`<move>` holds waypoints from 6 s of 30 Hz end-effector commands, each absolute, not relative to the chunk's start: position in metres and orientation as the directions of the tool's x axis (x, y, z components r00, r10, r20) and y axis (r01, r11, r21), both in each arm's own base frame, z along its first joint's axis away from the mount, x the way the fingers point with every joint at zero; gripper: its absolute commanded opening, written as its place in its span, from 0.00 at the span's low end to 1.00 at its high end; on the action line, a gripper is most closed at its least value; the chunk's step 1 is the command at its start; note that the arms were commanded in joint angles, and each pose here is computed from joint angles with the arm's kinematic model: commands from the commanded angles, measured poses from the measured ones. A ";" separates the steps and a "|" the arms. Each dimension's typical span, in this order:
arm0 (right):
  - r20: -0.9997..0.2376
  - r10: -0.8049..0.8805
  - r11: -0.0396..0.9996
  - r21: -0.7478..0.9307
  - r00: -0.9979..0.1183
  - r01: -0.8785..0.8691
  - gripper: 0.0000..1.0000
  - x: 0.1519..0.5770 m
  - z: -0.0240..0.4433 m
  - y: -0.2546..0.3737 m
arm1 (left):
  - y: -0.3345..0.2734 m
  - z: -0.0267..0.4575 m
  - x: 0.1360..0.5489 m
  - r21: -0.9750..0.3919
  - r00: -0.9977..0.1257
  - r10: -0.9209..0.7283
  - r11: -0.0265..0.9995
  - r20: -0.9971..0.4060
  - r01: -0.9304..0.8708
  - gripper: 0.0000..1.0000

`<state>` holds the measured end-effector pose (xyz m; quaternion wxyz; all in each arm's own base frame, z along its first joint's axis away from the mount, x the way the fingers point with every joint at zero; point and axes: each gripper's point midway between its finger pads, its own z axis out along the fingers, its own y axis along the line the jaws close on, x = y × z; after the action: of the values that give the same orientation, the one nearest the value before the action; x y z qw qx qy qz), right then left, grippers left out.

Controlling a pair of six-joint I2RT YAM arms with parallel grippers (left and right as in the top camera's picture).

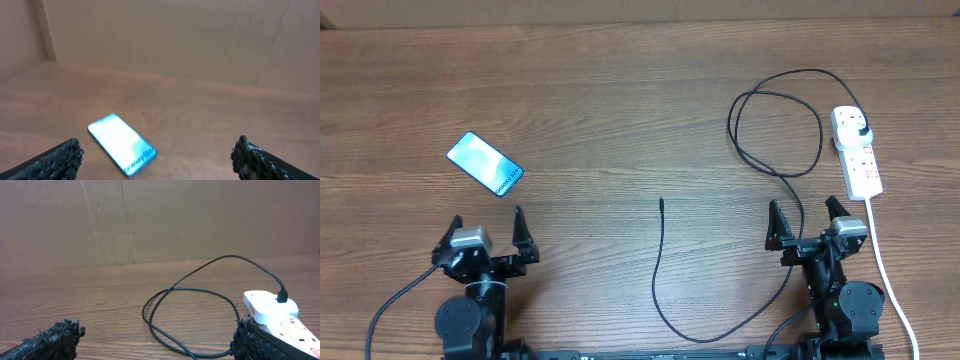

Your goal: Plug charger to phone and switch on socket

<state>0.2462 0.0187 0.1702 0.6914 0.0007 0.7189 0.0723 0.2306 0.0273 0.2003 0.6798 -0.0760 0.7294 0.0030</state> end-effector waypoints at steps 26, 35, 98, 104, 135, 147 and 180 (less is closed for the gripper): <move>-0.994 0.097 0.991 0.101 -0.040 -0.090 1.00 0.246 0.168 0.017 | 0.047 0.236 0.296 -0.067 -0.590 -0.184 0.974 -0.786 -0.215 1.00; -0.994 0.097 0.991 0.101 -0.040 -0.090 1.00 0.246 0.168 0.017 | 0.051 0.224 0.325 -0.057 -0.776 -0.224 0.970 -0.589 -0.237 1.00; -0.994 0.097 0.991 0.101 -0.040 -0.090 1.00 0.246 0.168 0.017 | 0.074 0.101 0.387 0.067 -0.776 -0.628 0.773 -0.056 -0.631 1.00; -0.994 0.097 0.991 0.101 -0.040 -0.090 1.00 0.246 0.168 0.017 | 0.076 0.100 0.390 0.072 -0.775 -0.628 0.771 -0.069 -0.632 1.00; -0.994 0.097 0.991 0.101 -0.040 -0.090 1.00 0.246 0.168 0.017 | 0.096 0.066 0.380 0.062 -0.710 -0.702 0.707 -0.055 -0.704 1.00; -0.994 0.097 0.991 0.101 -0.040 -0.090 1.00 0.246 0.168 0.017 | 0.093 0.061 0.393 0.016 -0.700 -0.713 0.700 -0.035 -0.714 1.00; -0.994 0.097 0.991 0.101 -0.040 -0.090 1.00 0.246 0.168 0.017 | 0.104 0.038 0.414 0.057 -0.686 -0.727 0.684 -0.028 -0.727 1.00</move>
<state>0.2462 0.0189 0.1704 0.6917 -0.0004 0.7186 0.0718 0.4098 0.0981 0.0342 -0.0088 -0.3841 0.9230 0.0232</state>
